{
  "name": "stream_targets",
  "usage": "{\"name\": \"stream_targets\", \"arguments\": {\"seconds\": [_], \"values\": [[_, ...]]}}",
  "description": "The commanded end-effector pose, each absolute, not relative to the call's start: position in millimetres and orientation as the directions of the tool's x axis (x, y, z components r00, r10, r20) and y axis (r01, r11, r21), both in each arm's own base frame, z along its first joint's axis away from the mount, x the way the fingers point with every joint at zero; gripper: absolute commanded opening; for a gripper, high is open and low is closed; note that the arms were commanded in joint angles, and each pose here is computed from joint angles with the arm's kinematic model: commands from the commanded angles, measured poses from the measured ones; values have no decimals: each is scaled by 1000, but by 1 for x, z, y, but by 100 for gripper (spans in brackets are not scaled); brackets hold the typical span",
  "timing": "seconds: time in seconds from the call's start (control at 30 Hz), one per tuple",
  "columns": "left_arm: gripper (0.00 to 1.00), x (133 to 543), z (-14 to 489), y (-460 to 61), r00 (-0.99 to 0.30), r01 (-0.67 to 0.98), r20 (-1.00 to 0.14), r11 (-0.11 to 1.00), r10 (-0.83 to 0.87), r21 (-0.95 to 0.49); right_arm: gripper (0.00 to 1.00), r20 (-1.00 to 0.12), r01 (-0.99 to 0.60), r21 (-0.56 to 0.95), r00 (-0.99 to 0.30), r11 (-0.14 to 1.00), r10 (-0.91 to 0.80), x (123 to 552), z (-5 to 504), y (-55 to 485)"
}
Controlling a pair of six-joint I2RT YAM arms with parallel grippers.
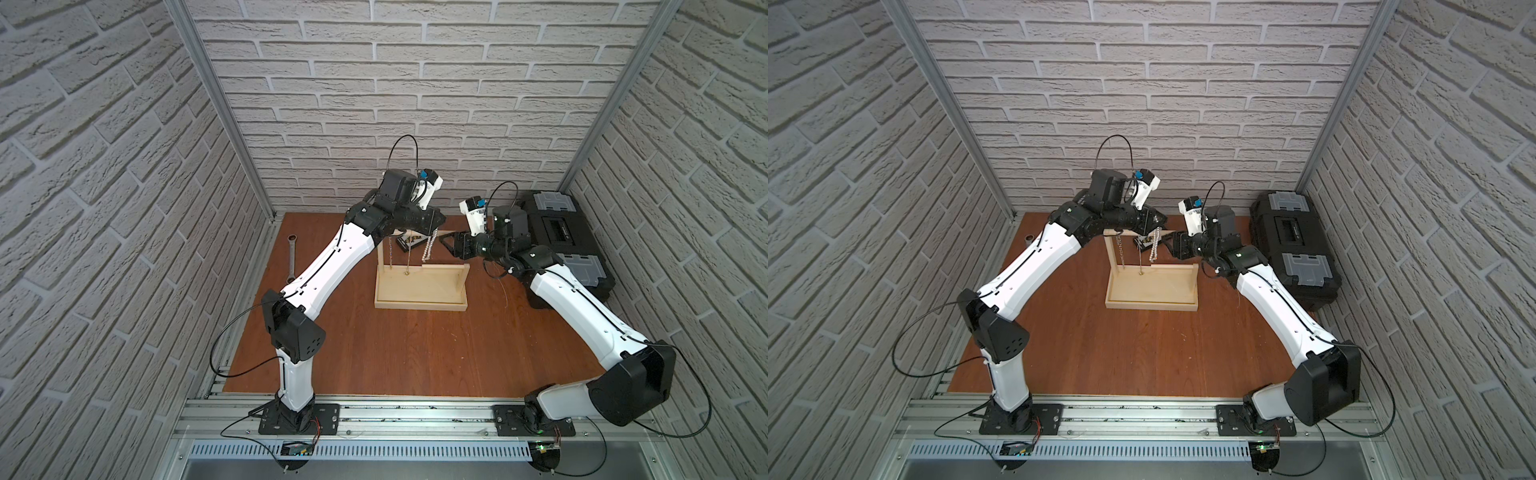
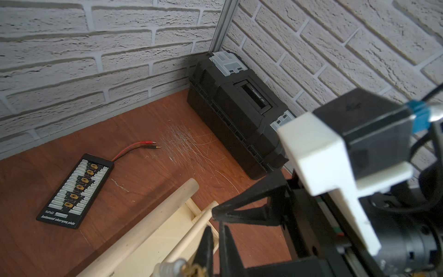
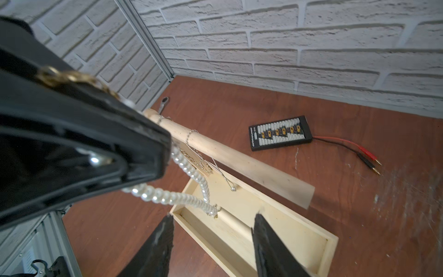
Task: Hang the necklace on the jewelry display stand
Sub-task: Hang the necklace on the stand.
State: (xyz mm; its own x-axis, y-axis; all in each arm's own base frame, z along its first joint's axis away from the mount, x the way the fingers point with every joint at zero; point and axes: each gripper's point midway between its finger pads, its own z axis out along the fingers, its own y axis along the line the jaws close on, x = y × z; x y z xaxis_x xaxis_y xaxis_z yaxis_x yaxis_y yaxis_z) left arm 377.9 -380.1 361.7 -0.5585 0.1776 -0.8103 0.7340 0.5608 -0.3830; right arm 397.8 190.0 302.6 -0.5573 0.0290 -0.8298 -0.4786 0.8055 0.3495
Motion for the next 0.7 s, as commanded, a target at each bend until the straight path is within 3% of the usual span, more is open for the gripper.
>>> {"name": "stream_targets", "arguments": {"seconds": [0.0, 0.13, 0.37, 0.67], "values": [[11, 375, 387, -385, -530, 767, -837, 499, 136, -404, 55, -862, -575, 402, -500, 713, 84, 399, 325, 205], [11, 376, 390, -384, -534, 766, -835, 492, 129, -414, 55, -862, -602, 424, -496, 676, 99, 400, 328, 212], [10, 384, 381, -383, -548, 744, -826, 528, 131, -410, 54, -863, -580, 387, -501, 717, 60, 391, 321, 202], [8, 392, 373, -411, -574, 755, -805, 480, 154, -446, 53, -864, -550, 373, -500, 747, 62, 392, 320, 195]]}}
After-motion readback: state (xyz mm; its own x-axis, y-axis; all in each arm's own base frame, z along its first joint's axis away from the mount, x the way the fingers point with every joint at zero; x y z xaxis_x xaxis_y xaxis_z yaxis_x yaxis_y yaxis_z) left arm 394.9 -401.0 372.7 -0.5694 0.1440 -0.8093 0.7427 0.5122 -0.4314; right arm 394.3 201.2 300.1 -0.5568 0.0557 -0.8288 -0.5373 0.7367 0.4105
